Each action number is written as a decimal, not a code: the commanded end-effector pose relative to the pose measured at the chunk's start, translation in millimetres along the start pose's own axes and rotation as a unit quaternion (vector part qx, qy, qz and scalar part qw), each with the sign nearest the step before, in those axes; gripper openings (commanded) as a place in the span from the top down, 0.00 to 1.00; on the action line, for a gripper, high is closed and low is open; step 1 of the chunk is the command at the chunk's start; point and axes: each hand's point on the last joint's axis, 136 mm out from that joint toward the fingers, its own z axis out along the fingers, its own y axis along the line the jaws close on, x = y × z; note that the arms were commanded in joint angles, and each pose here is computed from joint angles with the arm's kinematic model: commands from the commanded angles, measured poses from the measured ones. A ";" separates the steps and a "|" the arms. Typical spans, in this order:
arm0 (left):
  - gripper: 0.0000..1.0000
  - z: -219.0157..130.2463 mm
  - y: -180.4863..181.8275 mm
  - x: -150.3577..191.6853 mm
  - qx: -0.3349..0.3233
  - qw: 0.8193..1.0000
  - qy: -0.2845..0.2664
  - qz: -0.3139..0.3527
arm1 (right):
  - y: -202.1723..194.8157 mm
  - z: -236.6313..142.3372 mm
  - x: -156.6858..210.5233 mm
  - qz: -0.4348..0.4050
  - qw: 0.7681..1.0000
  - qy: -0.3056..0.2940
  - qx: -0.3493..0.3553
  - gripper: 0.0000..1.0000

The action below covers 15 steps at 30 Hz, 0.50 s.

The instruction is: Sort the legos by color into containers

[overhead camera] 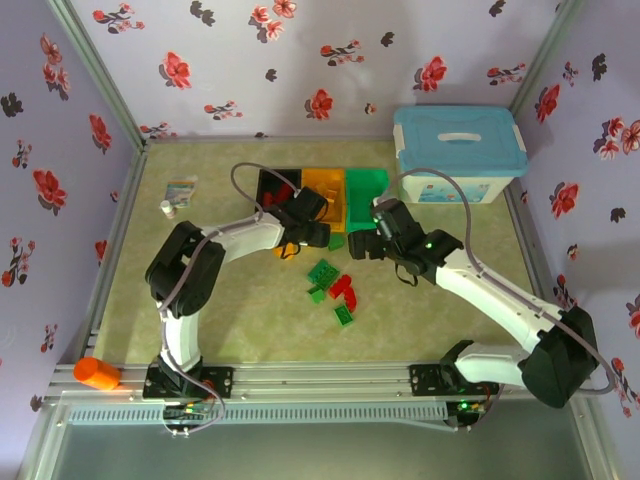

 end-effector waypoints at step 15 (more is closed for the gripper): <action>0.42 11.8 0.5 9.0 -0.001 1.000 0.022 0.005 | -3.6 0.0 -1.3 0.020 1.000 -0.007 0.001 0.05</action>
